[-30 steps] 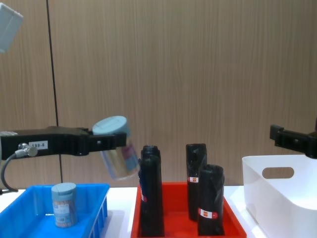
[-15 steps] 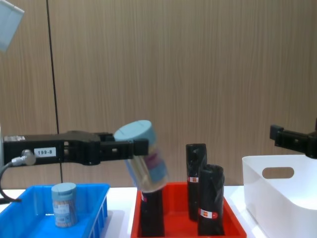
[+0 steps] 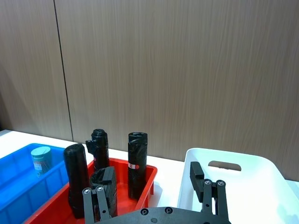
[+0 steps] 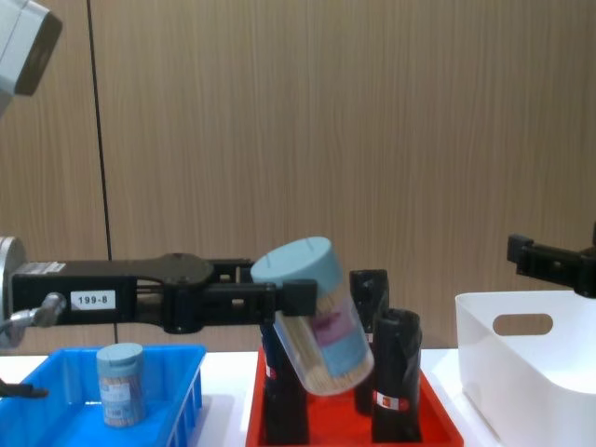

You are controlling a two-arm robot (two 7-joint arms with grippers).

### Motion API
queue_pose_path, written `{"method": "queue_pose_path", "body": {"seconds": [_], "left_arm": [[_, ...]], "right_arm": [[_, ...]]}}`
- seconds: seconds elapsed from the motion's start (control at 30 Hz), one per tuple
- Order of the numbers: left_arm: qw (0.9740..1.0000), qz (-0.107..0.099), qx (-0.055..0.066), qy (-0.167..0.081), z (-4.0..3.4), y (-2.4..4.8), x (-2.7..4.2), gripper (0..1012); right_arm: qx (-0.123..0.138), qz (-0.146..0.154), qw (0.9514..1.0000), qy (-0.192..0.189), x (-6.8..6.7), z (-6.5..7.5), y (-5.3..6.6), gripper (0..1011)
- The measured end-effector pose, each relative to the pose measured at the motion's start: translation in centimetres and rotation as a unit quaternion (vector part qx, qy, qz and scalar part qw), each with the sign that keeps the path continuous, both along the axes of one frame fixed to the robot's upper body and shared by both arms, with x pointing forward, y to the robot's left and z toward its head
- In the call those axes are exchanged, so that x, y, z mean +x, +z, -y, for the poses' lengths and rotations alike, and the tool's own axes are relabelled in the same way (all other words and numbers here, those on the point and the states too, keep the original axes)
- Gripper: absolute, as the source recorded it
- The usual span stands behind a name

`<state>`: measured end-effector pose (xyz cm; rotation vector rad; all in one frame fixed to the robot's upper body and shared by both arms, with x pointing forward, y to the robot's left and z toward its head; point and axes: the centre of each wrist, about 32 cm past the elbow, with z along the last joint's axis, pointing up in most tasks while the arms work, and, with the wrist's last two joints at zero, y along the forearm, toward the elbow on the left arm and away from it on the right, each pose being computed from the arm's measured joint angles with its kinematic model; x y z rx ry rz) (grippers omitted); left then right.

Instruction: Pick the cotton swabs from the blue box and place them into the white box.

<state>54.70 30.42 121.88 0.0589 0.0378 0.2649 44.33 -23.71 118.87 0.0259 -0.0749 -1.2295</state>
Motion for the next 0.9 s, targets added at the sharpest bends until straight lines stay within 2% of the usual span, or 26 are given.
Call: {"method": "queue_pose_path", "body": {"seconds": [0.17, 0.33, 0.63, 0.9], "left_arm": [[0.9994, 0.003, 0.000, -0.035, 0.16, 0.02, 0.36, 663], [0.9985, 0.007, 0.001, -0.054, 0.28, 0.07, 0.51, 663], [0.9974, 0.010, 0.001, -0.072, 0.39, 0.12, 0.64, 663], [0.9967, 0.011, 0.002, -0.080, 0.43, 0.15, 0.70, 663]], "right_arm": [[0.000, 0.000, 1.0000, 0.000, 0.00, 0.00, 0.00, 1001], [0.000, 0.000, 1.0000, 0.000, 0.00, 0.00, 0.00, 1001], [-0.002, 0.001, 1.0000, 0.003, 0.03, 0.05, 0.04, 1001], [-0.022, 0.008, 0.9994, 0.026, 0.26, 0.61, 0.46, 1002]]}}
